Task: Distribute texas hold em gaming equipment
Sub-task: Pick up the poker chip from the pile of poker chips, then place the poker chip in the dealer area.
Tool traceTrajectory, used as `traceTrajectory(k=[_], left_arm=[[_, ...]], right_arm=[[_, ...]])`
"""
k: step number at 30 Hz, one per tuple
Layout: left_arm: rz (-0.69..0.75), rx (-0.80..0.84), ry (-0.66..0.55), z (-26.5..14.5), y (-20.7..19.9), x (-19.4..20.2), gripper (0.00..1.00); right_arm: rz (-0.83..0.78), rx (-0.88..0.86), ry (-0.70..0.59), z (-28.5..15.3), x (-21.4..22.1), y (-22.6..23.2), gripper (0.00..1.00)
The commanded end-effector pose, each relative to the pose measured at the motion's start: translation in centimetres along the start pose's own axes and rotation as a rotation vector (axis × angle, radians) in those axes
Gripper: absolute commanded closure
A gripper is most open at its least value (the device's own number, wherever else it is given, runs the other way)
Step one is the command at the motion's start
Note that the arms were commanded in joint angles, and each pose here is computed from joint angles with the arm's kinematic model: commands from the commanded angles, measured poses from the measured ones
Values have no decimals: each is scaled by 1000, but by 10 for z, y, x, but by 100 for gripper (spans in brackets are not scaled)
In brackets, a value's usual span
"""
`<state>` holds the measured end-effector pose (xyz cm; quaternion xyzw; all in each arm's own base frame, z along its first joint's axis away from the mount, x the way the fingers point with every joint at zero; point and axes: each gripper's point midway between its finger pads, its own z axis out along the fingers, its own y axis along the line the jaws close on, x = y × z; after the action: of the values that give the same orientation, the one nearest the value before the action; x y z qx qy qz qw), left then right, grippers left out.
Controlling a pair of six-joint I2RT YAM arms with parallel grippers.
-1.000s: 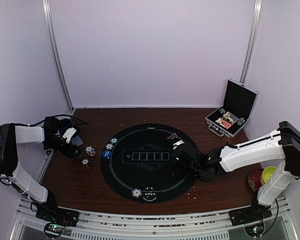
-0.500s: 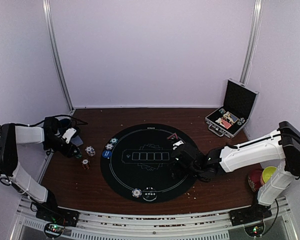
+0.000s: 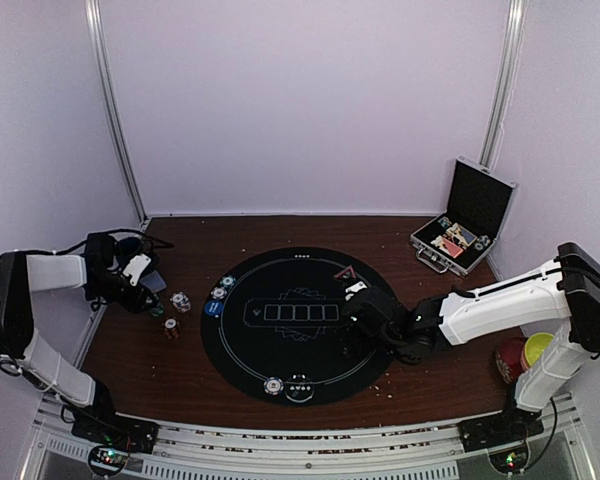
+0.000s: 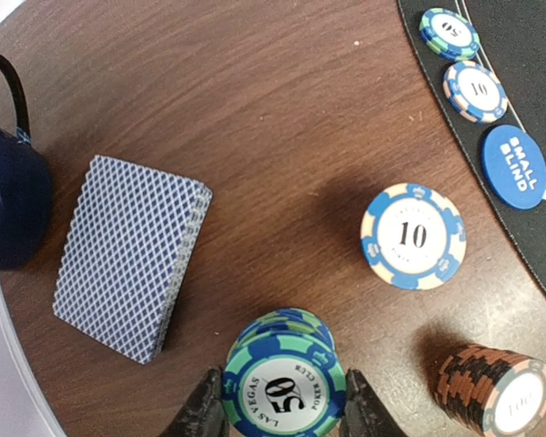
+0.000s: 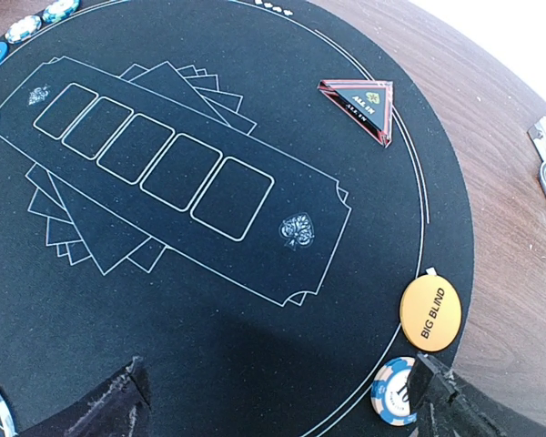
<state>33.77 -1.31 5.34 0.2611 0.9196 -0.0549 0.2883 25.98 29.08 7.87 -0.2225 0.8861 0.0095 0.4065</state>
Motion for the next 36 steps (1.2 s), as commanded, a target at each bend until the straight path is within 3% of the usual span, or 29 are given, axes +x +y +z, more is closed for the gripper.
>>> traceTrajectory(k=[1,10,17,21,32,36], left_arm=[[18,-35,-63,-16,5,-14,77],[127,33,-172,-50,-25,-47,77],[407,192,-211,-53,-117,-62,77],[562,376,-261,-66,-176,-60,76],[789,593,-189,-56,-260,-35,76],[866,658,-215,-56,-284,-32,76]], right_arm=[[2,27,-26,-3,-8,-3,0],[-3,36,-24,-2,-6,-4,0],[-11,51,-27,0,-6,-6,0],[-16,53,-29,1,-6,-6,0],[-21,40,-36,1,-6,-4,0],[-17,36,-44,-1,-8,-5,0]])
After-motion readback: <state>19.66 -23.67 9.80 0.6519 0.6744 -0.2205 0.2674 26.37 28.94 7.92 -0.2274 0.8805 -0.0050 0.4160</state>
